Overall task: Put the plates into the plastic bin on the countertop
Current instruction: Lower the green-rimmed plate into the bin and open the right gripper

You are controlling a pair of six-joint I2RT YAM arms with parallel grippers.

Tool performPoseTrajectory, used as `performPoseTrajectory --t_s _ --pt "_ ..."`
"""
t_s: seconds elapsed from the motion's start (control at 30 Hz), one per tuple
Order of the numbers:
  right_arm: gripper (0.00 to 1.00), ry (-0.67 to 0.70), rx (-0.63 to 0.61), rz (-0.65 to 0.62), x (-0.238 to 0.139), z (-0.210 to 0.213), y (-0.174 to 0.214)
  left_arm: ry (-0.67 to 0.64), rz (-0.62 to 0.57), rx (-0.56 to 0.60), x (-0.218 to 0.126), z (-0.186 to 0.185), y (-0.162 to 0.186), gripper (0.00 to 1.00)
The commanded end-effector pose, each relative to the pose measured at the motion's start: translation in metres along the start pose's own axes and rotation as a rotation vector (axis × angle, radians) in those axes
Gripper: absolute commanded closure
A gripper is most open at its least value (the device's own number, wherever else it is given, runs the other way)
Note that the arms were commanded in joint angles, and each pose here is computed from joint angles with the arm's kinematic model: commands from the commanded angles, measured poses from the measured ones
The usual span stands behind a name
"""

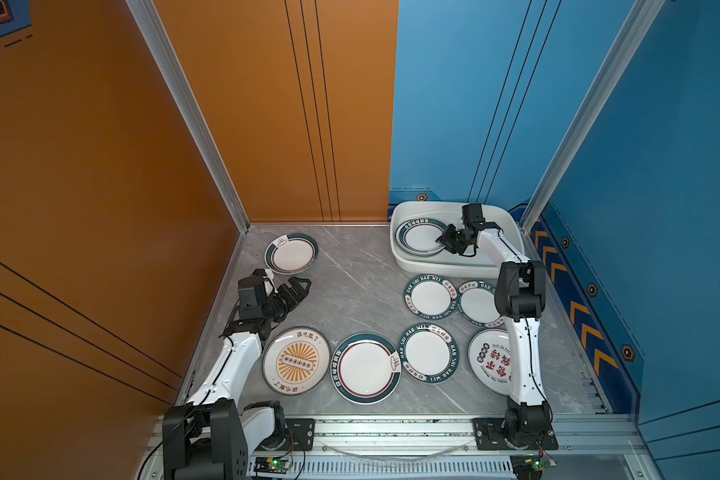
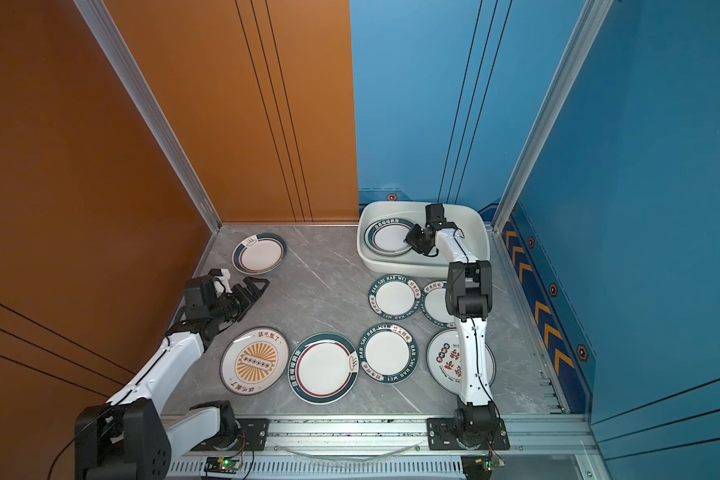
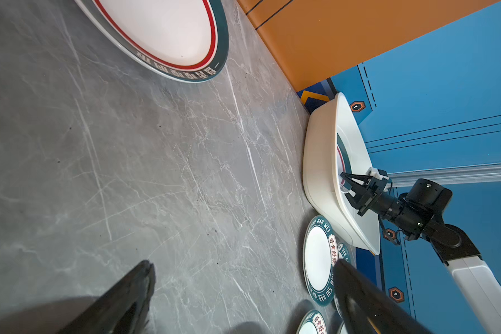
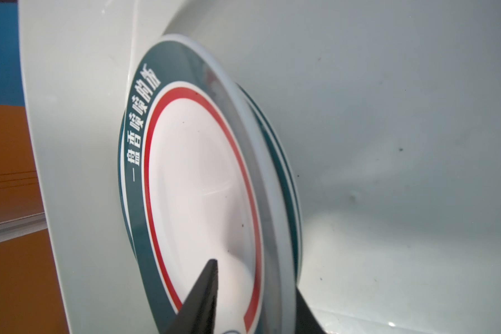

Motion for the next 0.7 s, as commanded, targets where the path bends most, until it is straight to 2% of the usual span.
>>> performPoseTrajectory --t_s 0.0,0.43,0.67 --pt "0.58 0.075 -0.048 0.002 -0.011 -0.004 -0.001 -0.034 -0.007 -0.014 0.0 0.011 0.0 0.02" --pt "0.5 0.289 -0.245 0.001 -0.029 -0.01 0.003 -0.133 -0.054 -0.058 -0.009 0.034 -0.013 0.02" --pt "0.5 0.299 -0.323 -0.036 -0.039 0.01 -0.003 -0.139 -0.07 -0.06 -0.015 0.034 -0.018 0.02"
Point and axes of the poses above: each gripper's point midway between its finger pads, its own x axis out along the fingers, its own z axis along the line the jaws close on, y = z × x, the point moved 1 cm from there along -x, back along the fingers, and after that the axes turned 11 degrees about -x, right-handed, at the moved point
